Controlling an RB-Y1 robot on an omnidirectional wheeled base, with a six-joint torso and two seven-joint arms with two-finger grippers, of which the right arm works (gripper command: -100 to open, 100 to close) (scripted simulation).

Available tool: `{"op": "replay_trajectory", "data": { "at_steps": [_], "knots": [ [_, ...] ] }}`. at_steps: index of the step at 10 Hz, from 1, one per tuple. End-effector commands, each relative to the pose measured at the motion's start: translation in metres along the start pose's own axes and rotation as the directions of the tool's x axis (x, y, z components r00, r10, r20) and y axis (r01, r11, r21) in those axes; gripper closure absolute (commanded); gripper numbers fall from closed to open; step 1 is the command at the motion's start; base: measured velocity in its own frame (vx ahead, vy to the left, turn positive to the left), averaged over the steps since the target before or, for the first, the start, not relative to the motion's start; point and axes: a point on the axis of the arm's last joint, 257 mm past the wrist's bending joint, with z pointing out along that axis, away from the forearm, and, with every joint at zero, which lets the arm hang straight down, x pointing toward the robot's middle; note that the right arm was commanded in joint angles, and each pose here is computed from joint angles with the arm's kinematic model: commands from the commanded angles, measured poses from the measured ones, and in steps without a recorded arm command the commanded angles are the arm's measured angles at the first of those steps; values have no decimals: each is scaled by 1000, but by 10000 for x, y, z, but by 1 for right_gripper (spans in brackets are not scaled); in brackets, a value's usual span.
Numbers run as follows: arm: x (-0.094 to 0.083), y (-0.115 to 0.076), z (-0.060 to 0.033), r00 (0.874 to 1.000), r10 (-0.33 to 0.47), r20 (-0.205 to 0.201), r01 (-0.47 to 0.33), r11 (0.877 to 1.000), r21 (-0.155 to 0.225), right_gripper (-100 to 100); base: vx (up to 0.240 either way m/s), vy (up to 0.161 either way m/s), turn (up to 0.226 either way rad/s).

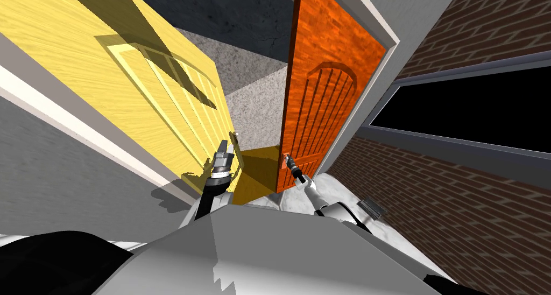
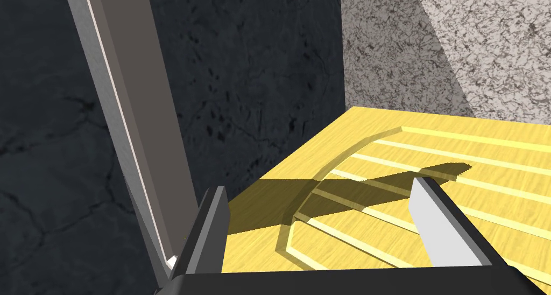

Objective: Push the door open

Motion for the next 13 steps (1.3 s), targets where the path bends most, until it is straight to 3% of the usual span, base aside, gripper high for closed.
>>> {"op": "replay_trajectory", "data": {
  "at_steps": [1, 2, 7, 13],
  "knots": [
    [0, 0, 0, 1000, 0, 0, 0, 1000, 0, -100, 89, 20, 4],
    [0, 0, 0, 1000, 0, 0, 0, 1000, 0, 100, -11, -2, -6],
    [0, 0, 0, 1000, 0, 0, 0, 1000, 0, 100, -10, -3, 5],
    [-218, 44, -8, 998, -4, 55, 5, 1000, -7, 100, 146, 89, -33]
  ]
}}
